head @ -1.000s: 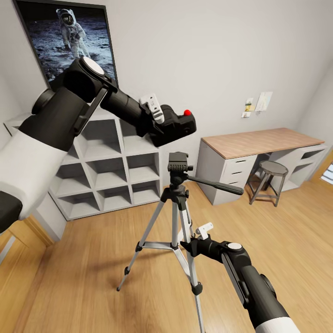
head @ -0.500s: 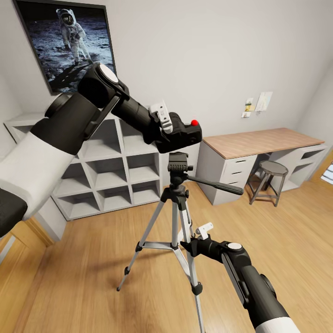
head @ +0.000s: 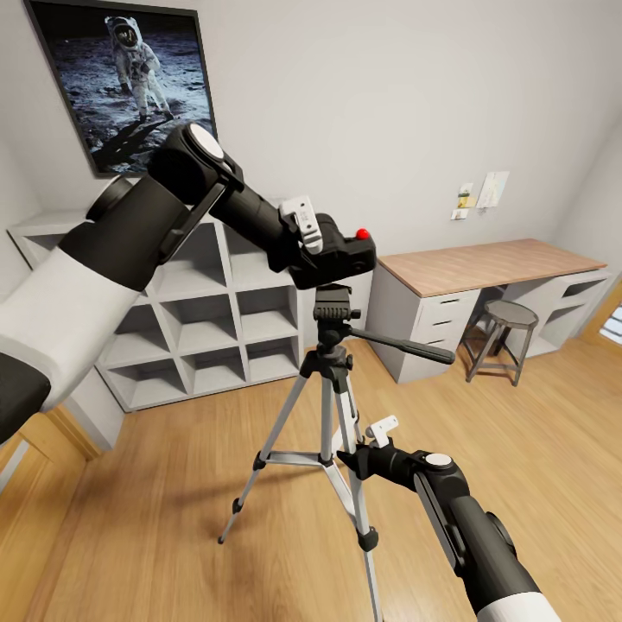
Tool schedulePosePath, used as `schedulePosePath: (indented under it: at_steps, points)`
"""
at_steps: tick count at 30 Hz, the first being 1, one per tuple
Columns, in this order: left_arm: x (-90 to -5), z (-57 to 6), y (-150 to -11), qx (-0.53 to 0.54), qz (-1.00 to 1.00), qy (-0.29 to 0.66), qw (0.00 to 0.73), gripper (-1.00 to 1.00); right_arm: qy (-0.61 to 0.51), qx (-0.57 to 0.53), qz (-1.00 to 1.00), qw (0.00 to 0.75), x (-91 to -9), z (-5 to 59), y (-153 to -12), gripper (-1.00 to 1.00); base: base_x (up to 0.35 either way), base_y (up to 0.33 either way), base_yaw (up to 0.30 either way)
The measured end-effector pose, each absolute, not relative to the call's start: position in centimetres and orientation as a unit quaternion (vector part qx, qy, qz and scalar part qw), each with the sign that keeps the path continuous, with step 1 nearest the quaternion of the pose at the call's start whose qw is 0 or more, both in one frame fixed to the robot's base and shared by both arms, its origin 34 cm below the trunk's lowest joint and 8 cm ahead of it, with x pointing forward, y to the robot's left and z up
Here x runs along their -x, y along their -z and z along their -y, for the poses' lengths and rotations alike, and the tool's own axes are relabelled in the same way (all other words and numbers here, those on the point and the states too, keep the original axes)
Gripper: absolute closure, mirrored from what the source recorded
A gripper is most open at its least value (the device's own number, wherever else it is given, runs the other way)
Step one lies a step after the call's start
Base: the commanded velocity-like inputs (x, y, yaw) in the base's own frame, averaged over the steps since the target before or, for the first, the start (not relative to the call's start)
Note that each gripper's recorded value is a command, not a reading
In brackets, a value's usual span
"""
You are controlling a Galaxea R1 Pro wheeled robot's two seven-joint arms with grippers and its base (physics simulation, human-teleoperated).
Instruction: Attach the digital camera to the camera tripod in the bedroom.
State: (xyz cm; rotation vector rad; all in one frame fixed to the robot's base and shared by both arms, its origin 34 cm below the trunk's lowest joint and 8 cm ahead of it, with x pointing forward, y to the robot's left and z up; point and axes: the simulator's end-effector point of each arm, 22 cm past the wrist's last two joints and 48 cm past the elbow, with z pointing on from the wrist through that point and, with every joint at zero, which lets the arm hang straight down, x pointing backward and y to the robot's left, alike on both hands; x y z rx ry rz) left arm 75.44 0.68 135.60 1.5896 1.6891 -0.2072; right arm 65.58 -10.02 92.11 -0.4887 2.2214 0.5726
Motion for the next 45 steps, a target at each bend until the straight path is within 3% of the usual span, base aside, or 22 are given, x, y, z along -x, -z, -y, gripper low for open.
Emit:
schedulePosePath:
  at_steps: [32,45]
  points:
    - [-75.3,-0.4,-135.0,-0.634,-0.665,0.069,0.389,1.0,-0.224,0.192,-0.873,0.388,-65.5,10.1,-92.1,1.0,0.0,0.0,0.0]
    - [-72.7,2.0,-137.1,-0.649,-0.635,0.119,0.401,1.0,-0.228,0.19,-0.872,0.39,-65.1,10.2,-92.0,1.0,0.0,0.0,0.0]
